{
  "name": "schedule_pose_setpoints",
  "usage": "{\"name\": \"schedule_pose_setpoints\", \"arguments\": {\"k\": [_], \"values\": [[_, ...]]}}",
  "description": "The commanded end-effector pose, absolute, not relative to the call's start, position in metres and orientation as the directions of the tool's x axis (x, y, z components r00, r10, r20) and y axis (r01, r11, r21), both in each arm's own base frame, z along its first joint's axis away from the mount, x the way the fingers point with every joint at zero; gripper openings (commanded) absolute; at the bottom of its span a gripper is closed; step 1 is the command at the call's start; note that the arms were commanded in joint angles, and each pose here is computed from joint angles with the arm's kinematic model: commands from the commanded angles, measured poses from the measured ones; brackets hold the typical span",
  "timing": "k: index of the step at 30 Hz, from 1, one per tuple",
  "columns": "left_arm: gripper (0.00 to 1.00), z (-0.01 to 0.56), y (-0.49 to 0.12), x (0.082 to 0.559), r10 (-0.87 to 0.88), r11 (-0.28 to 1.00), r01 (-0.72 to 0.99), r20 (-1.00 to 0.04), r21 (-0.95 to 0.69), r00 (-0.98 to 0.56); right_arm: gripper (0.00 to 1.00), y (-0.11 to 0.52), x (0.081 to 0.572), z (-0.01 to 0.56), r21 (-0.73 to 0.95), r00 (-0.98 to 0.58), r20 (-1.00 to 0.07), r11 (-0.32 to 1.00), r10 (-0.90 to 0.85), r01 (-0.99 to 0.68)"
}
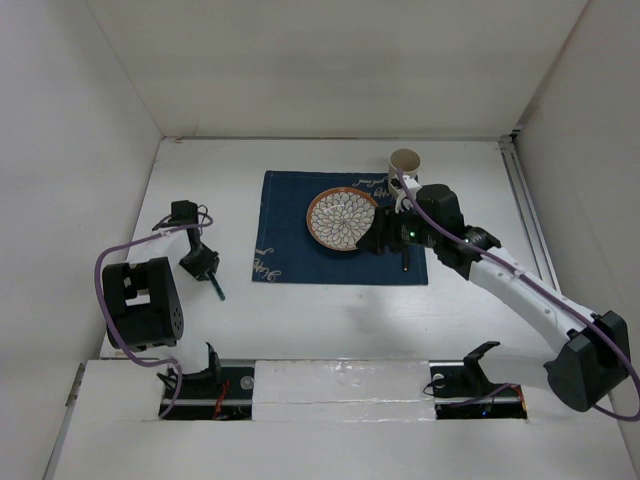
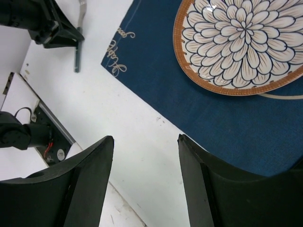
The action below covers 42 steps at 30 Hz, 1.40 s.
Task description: Set the dinner table for one person
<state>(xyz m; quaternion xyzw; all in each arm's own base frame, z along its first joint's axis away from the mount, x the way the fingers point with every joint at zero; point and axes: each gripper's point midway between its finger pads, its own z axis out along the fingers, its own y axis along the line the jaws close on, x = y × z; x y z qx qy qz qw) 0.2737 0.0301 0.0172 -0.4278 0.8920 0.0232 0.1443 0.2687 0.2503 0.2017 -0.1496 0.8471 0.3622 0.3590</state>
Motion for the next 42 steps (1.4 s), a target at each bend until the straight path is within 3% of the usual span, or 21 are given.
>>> {"name": "schedule_pose_setpoints", "arguments": {"k": [1, 3, 7, 10, 11, 15, 20, 26, 42], "values": [[0.16, 0.0, 0.026, 0.266, -0.759, 0.636, -0.769, -0.224, -0.058, -0.611, 0.63, 0.257, 0.27, 0.223, 0.504, -0.643, -0.765, 0.656, 0.038, -0.561], [0.0, 0.002, 0.025, 0.273, -0.753, 0.645, -0.76, -0.229, -0.074, -0.617, 0.63, 0.257, 0.27, 0.223, 0.504, -0.643, -0.765, 0.656, 0.038, -0.561], [0.0, 0.038, 0.036, 0.305, -0.729, 0.656, -0.748, -0.343, -0.104, -0.592, 0.63, 0.257, 0.27, 0.223, 0.512, -0.649, -0.76, 0.656, 0.045, -0.554], [0.0, 0.106, 0.035, 0.344, -0.635, 0.699, -0.71, -0.531, -0.086, -0.561, 0.63, 0.254, 0.272, 0.223, 0.513, -0.649, -0.759, 0.661, 0.051, -0.548], [0.0, 0.137, 0.027, 0.365, -0.585, 0.74, -0.663, -0.59, -0.109, -0.556, 0.63, 0.252, 0.275, 0.223, 0.513, -0.648, -0.759, 0.666, 0.057, -0.542], [0.0, 0.179, -0.049, 0.41, -0.368, 0.923, -0.356, -0.616, -0.149, -0.696, 0.63, 0.246, 0.279, 0.223, 0.506, -0.651, -0.757, 0.689, 0.065, -0.519], [0.0, 0.125, -0.122, 0.413, -0.172, 0.98, -0.107, -0.453, -0.166, -0.875, 0.63, 0.232, 0.285, 0.222, 0.472, -0.647, -0.759, 0.748, 0.074, -0.468], [0.0, 0.09, -0.139, 0.391, -0.114, 0.985, -0.058, -0.364, -0.161, -0.925, 0.64, 0.223, 0.283, 0.235, 0.454, -0.612, -0.786, 0.758, 0.092, -0.469], [0.0, 0.052, -0.149, 0.371, -0.052, 0.991, -0.013, -0.289, -0.136, -0.956, 0.64, 0.224, 0.284, 0.22, 0.445, -0.625, -0.778, 0.76, 0.065, -0.474]]}}
